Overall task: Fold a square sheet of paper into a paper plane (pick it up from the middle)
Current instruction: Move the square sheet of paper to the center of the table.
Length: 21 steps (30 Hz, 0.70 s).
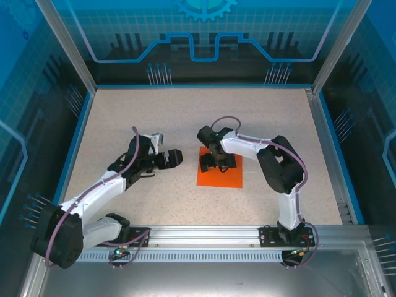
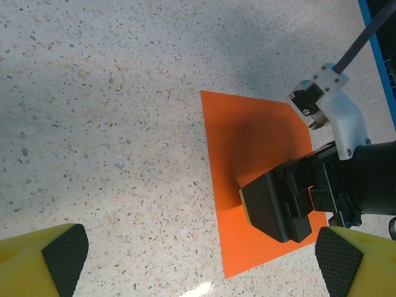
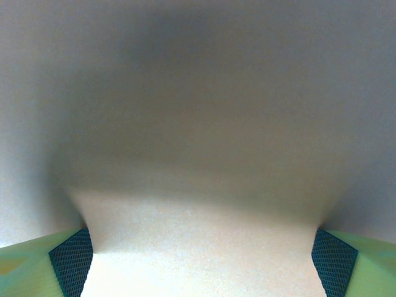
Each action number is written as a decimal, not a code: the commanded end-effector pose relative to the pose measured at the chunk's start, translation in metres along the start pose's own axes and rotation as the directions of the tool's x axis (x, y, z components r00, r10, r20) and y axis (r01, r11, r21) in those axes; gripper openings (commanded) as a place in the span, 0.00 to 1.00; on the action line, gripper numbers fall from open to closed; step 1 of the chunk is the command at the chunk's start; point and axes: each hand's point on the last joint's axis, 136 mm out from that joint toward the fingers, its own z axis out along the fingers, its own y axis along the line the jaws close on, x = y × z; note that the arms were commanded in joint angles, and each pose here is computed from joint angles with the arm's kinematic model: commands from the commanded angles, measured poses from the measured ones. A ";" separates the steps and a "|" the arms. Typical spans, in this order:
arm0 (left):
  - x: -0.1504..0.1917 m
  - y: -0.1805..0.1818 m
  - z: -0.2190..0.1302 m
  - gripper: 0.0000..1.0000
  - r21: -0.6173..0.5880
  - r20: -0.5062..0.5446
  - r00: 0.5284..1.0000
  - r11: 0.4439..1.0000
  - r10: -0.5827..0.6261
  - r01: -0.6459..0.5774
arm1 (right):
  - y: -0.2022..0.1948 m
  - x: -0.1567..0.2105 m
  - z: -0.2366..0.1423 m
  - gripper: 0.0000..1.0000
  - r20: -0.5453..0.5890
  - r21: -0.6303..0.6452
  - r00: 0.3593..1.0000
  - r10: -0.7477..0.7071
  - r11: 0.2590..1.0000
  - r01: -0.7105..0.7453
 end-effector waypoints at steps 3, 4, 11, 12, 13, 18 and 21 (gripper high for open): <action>-0.008 -0.006 -0.005 0.98 -0.001 0.021 0.999 0.999 0.038 -0.038 | 0.016 -0.001 0.018 0.94 -0.020 -0.021 0.984 -0.174 0.985 0.174; -0.009 -0.006 -0.004 0.99 -0.001 0.022 0.999 0.999 0.038 -0.038 | 0.014 -0.002 0.017 0.94 -0.017 -0.009 0.983 -0.183 0.983 0.183; -0.010 -0.006 -0.003 0.99 0.002 0.025 0.999 0.999 0.035 -0.035 | 0.019 -0.021 -0.019 0.97 0.082 -0.055 0.993 -0.089 0.994 0.094; -0.011 -0.007 -0.003 0.98 0.003 0.024 0.999 0.999 0.034 -0.034 | 0.017 -0.025 -0.023 0.97 0.098 -0.048 0.993 -0.070 0.996 0.075; -0.010 -0.007 -0.003 0.99 0.004 0.022 0.999 0.999 0.032 -0.032 | 0.012 -0.028 -0.026 0.98 0.104 -0.026 0.994 -0.044 0.999 0.047; -0.010 -0.008 -0.003 0.99 0.004 0.019 0.999 0.999 0.034 -0.035 | -0.001 -0.031 -0.023 0.99 0.104 -0.001 0.993 0.053 0.999 -0.053; -0.011 -0.008 -0.003 0.99 0.006 0.021 0.999 0.999 0.036 -0.036 | -0.004 -0.028 -0.013 0.99 0.069 0.015 0.994 0.079 0.997 -0.081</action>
